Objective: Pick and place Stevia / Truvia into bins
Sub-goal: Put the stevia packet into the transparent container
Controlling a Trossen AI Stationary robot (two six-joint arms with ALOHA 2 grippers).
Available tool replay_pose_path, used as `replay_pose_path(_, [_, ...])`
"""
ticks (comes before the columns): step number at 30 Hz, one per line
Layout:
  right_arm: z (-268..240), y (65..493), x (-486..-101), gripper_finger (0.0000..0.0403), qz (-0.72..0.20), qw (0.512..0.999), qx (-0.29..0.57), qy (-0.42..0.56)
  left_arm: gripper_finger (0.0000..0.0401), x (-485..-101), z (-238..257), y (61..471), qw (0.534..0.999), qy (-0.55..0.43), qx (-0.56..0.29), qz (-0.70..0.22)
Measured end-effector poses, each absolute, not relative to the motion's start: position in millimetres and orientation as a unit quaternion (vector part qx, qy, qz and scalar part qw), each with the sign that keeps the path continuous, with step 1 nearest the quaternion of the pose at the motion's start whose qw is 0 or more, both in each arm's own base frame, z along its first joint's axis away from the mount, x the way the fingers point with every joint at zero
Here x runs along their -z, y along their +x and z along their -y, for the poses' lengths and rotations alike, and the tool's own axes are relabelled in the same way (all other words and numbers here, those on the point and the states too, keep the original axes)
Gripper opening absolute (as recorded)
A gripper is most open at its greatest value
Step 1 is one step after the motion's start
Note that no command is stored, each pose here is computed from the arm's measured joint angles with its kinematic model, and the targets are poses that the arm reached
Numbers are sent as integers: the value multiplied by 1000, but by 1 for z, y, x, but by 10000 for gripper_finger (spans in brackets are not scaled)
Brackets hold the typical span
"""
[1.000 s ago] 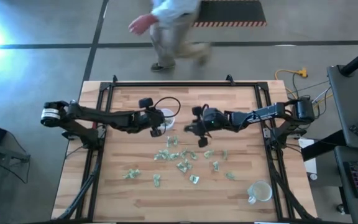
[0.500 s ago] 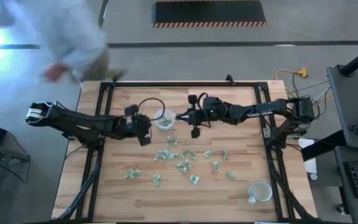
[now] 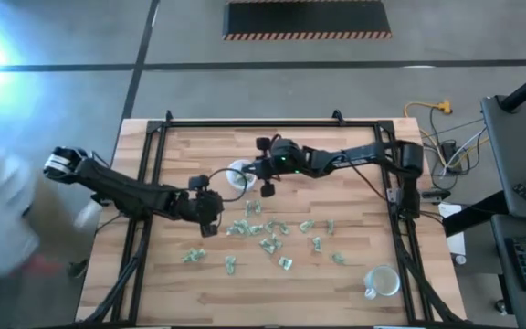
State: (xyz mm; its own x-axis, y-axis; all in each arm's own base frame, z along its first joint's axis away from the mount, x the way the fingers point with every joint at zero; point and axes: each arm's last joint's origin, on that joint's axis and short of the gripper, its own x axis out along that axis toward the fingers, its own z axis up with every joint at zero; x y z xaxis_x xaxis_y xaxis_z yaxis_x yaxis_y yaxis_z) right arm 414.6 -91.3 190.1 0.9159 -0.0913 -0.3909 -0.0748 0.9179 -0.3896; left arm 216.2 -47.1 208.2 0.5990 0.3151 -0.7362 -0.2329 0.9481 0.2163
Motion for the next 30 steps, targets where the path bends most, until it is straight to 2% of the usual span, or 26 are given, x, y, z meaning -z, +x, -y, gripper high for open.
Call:
replay_pose_path(8, [113, 436, -176, 17, -289, 946, 4, -148, 121, -198, 62, 219, 889, 61, -117, -438])
replay_pose_path(20, [111, 434, -183, 135, -298, 946, -15, -129, 121, -178, 68, 231, 877, 70, -109, -462])
replay_pose_path(24, [107, 429, -186, 154, -320, 937, -27, -135, 121, -172, 71, 238, 881, 74, -102, -455])
replay_pose_path(30, [95, 417, -189, 162, -369, 918, -75, -122, 121, -158, 78, 251, 883, 83, -43, -460])
